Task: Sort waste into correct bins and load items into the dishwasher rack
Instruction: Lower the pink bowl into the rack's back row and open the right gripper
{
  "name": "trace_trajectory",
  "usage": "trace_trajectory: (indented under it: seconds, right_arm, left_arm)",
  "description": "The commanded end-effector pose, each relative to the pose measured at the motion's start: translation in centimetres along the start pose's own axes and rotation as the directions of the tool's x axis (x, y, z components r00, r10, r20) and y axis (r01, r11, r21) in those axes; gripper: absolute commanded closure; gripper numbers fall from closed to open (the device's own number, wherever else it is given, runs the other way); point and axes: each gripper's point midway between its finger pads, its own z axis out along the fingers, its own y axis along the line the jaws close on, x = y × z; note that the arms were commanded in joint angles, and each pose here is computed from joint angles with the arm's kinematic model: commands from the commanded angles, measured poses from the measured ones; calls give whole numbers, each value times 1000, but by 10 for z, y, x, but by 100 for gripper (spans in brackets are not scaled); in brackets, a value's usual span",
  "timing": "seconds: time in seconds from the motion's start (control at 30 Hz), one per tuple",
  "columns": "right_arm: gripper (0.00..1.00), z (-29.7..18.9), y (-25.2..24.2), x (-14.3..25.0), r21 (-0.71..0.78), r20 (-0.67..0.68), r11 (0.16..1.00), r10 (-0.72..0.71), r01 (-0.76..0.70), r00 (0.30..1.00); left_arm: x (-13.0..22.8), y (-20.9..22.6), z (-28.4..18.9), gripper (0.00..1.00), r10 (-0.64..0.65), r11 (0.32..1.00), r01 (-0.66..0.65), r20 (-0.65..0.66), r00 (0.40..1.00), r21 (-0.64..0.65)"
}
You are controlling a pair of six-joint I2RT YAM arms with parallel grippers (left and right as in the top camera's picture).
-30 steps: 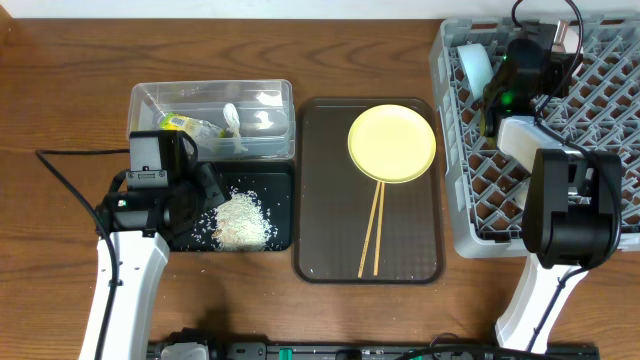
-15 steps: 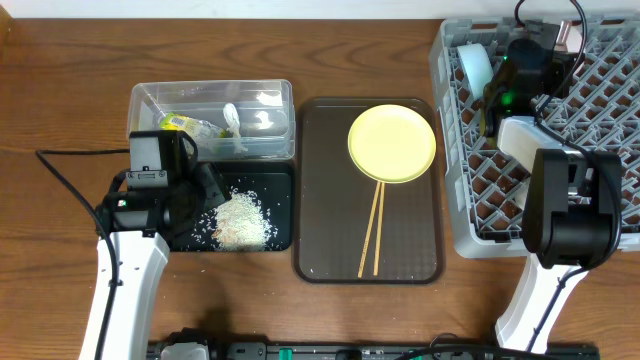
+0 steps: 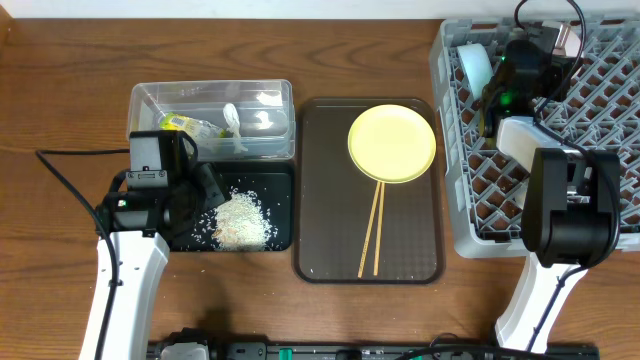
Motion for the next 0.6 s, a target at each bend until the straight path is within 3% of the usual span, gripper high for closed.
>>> trace_trajectory:
  seconds: [0.0,0.2,0.33,0.57]
  right_arm:
    - [98,-5,16,9,-19,-1,1000,2,-2,1000]
    - [97,-16,23,5,-31,10,1000,-4,5,1000]
    - [99,-13,4,-4,46,27,997,53,-54,998]
    - [99,0,-18,-11,106,46,994,32,-36,998]
  left_arm:
    - [-1,3,1,45,14,1000,-14,-1,1000,-12]
    - [-1,3,1,45,14,1000,-14,-2,1000,-12]
    - [-1,3,1,45,14,1000,-14,-2,1000,-12]
    - [-1,3,1,45,14,1000,-14,-1,1000,-12]
